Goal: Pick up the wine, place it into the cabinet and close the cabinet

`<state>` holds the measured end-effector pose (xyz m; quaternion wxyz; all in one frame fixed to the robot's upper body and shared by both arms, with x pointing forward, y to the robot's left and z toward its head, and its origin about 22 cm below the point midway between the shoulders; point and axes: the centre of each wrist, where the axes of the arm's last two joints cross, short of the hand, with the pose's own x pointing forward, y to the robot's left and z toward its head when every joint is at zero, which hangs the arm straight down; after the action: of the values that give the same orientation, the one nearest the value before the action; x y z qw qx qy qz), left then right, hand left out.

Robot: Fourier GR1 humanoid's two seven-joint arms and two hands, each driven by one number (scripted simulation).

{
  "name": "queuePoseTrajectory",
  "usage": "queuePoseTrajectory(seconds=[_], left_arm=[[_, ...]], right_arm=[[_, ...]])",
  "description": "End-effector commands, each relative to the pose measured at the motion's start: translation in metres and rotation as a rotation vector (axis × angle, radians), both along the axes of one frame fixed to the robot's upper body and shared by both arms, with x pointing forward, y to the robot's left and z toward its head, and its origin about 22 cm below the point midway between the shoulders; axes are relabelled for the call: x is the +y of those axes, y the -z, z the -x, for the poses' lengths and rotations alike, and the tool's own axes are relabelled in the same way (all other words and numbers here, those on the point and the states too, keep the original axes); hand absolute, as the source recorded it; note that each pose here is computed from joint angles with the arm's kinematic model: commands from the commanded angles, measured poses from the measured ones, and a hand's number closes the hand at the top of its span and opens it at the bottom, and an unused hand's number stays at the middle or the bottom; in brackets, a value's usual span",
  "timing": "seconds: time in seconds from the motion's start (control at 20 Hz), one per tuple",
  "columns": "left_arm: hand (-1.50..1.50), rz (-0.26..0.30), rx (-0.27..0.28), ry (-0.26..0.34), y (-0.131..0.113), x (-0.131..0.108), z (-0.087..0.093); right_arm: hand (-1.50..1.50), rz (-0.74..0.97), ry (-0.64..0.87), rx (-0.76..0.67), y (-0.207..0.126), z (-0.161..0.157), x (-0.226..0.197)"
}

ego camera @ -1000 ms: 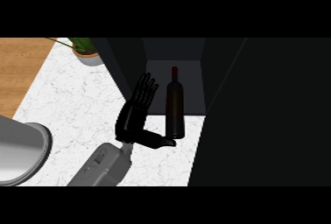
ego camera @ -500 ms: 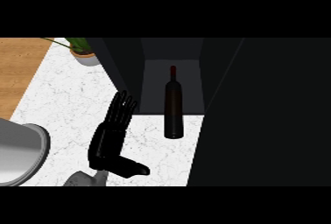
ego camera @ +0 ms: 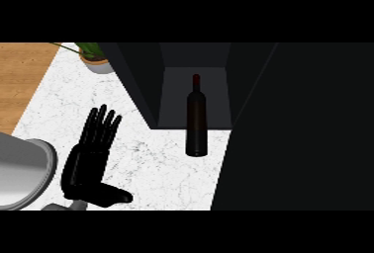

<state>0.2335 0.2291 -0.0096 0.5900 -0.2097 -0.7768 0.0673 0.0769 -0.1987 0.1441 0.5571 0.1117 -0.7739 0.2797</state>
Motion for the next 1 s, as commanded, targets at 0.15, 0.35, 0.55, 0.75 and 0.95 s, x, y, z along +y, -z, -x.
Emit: queuePoseTrajectory(seconds=[0.15,0.35,0.55,0.75,0.95], left_arm=[[-1.50,-0.046,-0.013,-0.037,-0.011,0.061,0.015],[-1.50,-0.022,-0.012,-0.049,-0.013,0.069,0.015],[-1.50,-0.041,-0.025,-0.063,-0.022,0.112,0.020],[-1.50,-0.053,-0.032,-0.061,-0.029,0.119,0.018],[-1.50,-0.053,-0.033,-0.049,-0.036,0.125,0.013]], right_arm=[[1.50,-0.135,-0.163,0.079,-0.042,0.028,0.008],[1.50,-0.155,-0.174,0.033,-0.042,0.023,0.010],[1.50,-0.152,-0.172,0.038,-0.040,0.023,0.015],[1.50,-0.138,-0.207,0.055,-0.035,0.014,0.021],[1.50,-0.181,-0.218,0.044,-0.028,0.010,0.029]])
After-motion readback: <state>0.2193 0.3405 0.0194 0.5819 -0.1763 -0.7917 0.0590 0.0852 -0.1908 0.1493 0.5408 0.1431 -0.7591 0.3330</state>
